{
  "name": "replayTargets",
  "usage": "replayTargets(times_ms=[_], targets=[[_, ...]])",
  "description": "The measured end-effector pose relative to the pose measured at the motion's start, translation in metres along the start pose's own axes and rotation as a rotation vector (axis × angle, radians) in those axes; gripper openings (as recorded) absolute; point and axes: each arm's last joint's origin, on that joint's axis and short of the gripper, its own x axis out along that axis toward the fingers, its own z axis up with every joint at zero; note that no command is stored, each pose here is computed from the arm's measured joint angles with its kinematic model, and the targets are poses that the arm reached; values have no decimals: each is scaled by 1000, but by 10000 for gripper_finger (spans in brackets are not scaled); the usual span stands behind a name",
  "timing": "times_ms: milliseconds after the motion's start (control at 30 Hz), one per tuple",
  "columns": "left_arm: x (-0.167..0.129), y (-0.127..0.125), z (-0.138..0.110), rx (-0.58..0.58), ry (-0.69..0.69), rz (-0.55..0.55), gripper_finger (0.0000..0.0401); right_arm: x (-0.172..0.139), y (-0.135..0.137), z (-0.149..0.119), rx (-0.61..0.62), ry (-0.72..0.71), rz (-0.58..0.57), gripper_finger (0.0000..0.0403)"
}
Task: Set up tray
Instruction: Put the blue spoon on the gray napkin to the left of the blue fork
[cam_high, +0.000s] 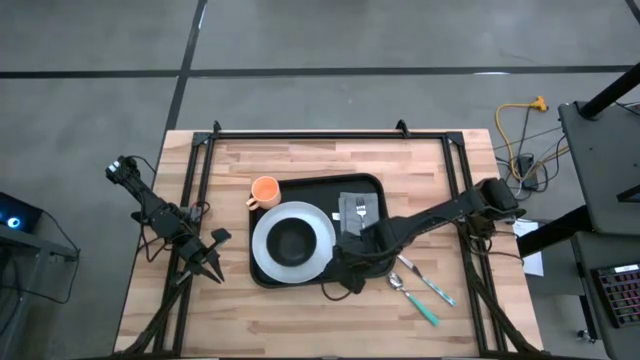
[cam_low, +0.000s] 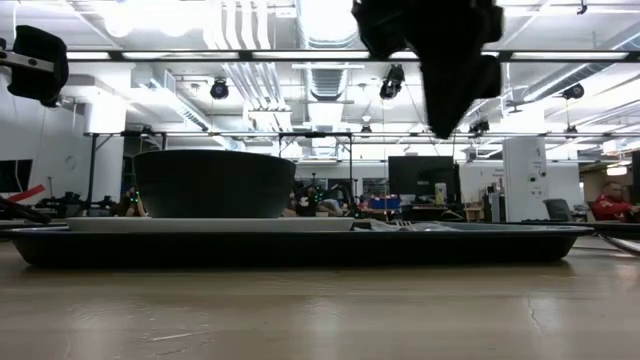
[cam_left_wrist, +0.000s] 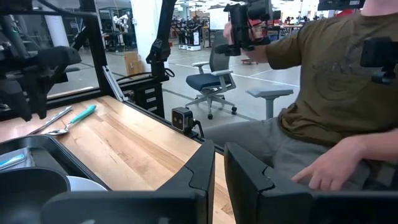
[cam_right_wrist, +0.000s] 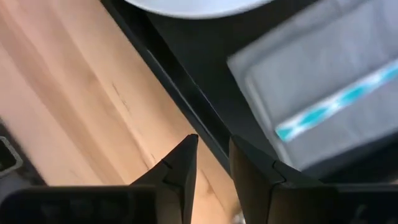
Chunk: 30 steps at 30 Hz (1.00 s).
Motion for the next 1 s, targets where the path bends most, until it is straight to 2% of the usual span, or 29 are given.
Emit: replayTargets(times_ms=[133, 267, 367, 633, 1000], targets=[[0, 0, 0, 0, 0, 0, 18, 0, 0, -13, 11, 50, -60, 86], [0, 0, 0, 0, 0, 0, 18, -1, 3, -32, -29, 48, -180, 79], [0, 0, 0, 0, 0, 0, 18, -2, 7, -46, -55, 54, -229, 73], [0, 0, 0, 0, 0, 0, 18, -3, 14, -70, -39, 83, -222, 68], [0, 0, 0, 0, 0, 0, 18, -22, 3, -121, 1, 76, -207, 68]])
